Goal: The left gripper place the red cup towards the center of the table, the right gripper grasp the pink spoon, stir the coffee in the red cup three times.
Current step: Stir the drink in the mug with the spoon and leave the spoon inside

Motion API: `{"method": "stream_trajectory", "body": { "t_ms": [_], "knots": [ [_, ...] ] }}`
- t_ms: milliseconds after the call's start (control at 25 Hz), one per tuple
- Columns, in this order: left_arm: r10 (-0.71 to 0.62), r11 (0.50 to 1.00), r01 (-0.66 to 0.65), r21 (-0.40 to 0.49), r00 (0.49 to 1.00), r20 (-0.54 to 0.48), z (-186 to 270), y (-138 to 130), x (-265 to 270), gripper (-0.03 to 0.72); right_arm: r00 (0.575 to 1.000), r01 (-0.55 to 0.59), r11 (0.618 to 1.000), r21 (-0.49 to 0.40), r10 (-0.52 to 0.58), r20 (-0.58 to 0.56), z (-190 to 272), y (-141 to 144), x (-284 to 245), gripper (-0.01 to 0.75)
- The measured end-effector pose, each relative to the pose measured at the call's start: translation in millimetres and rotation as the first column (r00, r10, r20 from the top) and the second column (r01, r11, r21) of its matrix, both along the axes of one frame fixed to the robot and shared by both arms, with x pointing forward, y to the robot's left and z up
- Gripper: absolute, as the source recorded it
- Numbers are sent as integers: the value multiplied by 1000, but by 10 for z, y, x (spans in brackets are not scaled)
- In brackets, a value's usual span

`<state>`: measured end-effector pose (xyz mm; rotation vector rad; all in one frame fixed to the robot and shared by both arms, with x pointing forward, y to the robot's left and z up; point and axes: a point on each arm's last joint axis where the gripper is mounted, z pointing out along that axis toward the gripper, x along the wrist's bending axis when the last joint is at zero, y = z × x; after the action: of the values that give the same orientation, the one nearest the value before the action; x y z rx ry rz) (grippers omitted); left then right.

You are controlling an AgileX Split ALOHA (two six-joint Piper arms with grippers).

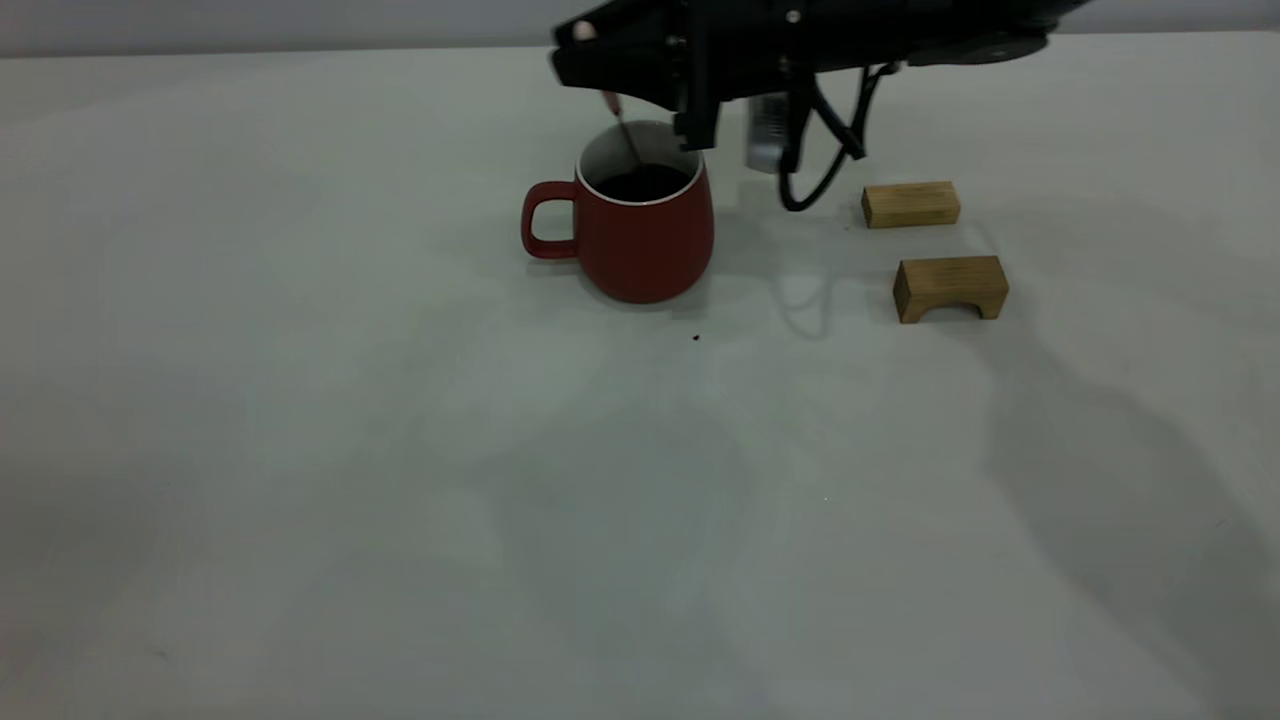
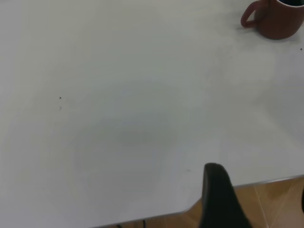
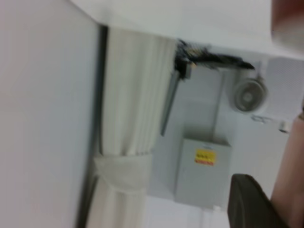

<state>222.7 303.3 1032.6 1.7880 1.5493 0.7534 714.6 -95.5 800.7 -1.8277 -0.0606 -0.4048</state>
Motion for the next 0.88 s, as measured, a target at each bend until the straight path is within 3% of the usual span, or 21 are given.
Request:
{"method": "stream_trajectory", "body": {
  "t_ms": [280, 600, 720, 880],
  "knots": [
    [0, 1000, 0, 0, 1000, 0, 0, 0, 0, 482, 996, 59, 998, -25, -61, -63, -43, -141, -78, 132],
    [0, 1000, 0, 0, 1000, 0, 0, 0, 0, 482, 998, -5, 1000, 24, 7, -70, -25, -121, -159, 148],
    [0, 1000, 0, 0, 1000, 0, 0, 0, 0, 482, 998, -38, 999, 32, 40, -39, -12, -112, -181, 236],
    [0, 1000, 0, 0, 1000, 0, 0, 0, 0, 482, 996, -81, 996, 24, 80, 45, 0, -106, -200, 429]
  ]
}}
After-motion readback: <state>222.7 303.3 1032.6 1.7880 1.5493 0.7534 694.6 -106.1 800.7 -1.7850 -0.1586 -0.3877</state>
